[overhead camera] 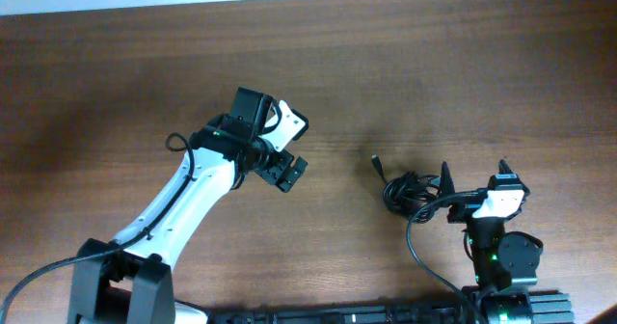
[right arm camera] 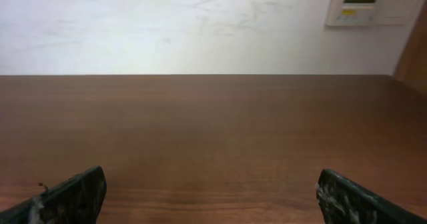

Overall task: Untangle cables
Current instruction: 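Raise the left arm and move its gripper toward the black cable bundle, then lift the right arm and lower the left gripper onto the cable bundle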

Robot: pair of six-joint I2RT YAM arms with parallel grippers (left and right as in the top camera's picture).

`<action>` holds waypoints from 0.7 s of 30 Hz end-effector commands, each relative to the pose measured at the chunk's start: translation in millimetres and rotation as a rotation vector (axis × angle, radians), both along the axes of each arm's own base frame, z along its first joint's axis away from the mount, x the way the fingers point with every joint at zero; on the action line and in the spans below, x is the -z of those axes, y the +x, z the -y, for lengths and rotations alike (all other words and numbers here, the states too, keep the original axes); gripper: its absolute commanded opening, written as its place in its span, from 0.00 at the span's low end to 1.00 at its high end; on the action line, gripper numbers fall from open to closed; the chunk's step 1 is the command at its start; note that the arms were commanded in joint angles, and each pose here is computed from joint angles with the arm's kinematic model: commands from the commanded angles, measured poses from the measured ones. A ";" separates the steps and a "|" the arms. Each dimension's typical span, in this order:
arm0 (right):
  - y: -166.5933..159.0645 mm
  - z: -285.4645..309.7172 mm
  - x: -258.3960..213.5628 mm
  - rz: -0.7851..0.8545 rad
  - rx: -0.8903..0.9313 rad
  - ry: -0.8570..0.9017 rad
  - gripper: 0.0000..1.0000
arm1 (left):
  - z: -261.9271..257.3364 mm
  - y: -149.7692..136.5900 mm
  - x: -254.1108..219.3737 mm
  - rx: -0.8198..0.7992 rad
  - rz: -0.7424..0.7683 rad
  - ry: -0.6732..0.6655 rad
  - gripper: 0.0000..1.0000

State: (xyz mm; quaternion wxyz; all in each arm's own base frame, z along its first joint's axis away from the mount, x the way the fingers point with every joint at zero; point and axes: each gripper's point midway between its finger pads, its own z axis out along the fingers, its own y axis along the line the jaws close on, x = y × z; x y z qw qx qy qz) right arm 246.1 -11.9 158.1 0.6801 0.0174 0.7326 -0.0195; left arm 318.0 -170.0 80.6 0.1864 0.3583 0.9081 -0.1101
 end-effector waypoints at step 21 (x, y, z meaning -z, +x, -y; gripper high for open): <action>-1.7 -32.3 -62.4 -0.606 -0.099 0.307 0.99 | -1.4 7.2 -2.8 0.001 0.030 0.020 0.98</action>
